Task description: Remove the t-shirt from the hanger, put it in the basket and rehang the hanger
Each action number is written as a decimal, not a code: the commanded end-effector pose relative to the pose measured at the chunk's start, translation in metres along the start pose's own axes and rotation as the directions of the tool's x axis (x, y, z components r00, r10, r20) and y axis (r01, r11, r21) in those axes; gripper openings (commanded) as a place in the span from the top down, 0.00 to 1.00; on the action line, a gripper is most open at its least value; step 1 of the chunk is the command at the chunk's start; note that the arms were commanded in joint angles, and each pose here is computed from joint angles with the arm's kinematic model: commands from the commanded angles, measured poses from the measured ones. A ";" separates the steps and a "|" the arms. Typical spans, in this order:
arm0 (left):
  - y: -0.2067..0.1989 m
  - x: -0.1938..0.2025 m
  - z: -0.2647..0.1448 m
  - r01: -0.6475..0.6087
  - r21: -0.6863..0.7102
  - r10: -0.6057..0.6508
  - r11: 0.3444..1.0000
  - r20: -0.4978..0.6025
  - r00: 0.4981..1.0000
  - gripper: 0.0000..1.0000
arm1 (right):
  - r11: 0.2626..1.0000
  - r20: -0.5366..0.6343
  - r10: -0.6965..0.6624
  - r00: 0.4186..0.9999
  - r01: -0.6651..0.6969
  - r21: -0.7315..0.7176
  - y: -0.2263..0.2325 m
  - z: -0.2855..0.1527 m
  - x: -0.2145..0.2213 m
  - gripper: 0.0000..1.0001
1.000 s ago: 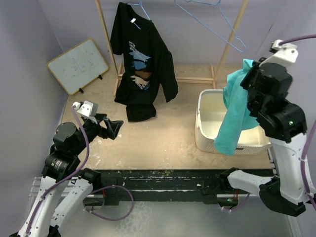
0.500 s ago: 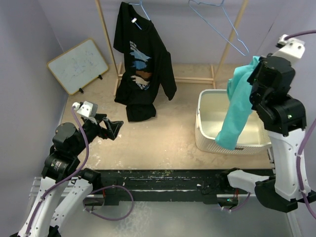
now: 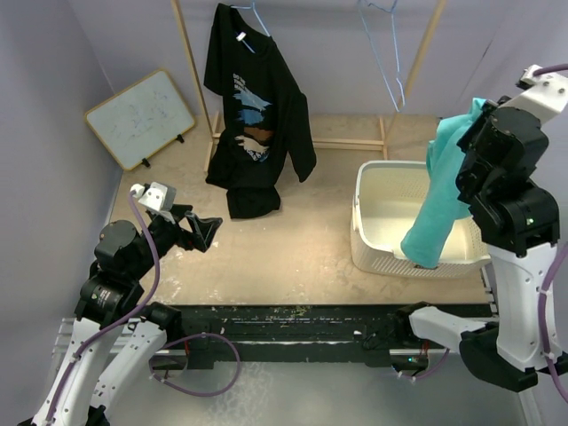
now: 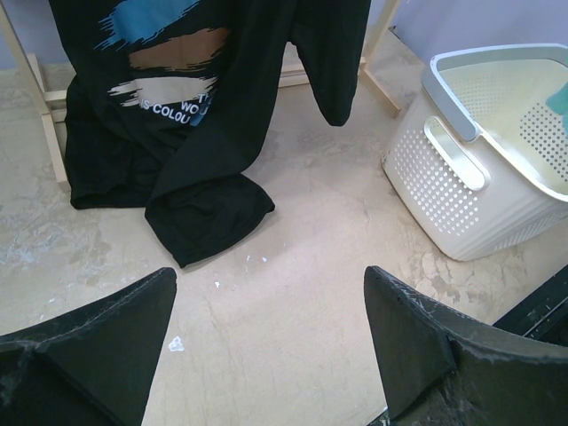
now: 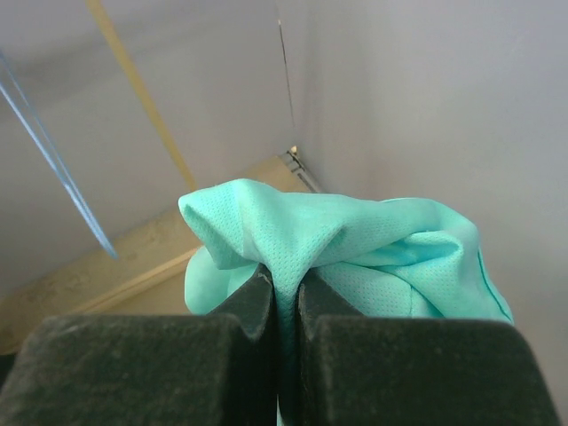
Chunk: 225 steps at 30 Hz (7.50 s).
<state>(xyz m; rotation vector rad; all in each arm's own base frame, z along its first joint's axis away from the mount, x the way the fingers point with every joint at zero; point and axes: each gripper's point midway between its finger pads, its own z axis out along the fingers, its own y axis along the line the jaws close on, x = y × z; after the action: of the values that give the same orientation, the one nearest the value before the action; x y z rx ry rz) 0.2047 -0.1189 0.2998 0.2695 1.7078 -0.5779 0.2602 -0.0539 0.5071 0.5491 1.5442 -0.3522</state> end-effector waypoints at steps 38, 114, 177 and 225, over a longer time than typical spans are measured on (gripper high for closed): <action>-0.010 -0.009 0.002 0.003 0.050 -0.005 0.999 0.031 1.000 0.11 | 0.947 -0.327 -0.111 0.938 -0.001 -0.323 0.059 0.008 0.145 0.71; -0.001 -0.005 0.004 0.011 0.005 -0.011 1.000 0.014 1.000 0.11 | 0.429 0.079 0.043 0.996 0.053 -0.902 0.428 0.021 0.044 1.00; -0.084 -0.108 -0.031 -0.328 0.337 0.197 0.882 0.368 0.909 0.15 | -0.442 -0.134 -0.375 0.917 -0.304 -0.844 0.204 -0.250 0.149 1.00; -0.060 -0.117 -0.080 -0.406 0.125 0.345 0.905 0.343 0.874 1.00 | 0.209 -0.194 -0.288 0.938 -0.136 -0.968 0.213 -0.144 0.155 1.00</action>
<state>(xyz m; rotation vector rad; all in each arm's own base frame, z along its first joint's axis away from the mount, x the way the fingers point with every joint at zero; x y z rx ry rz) 0.1443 -0.1280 0.4102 0.6491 1.3251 -0.5384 0.2226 0.2515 0.3656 -0.8260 1.7612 0.9982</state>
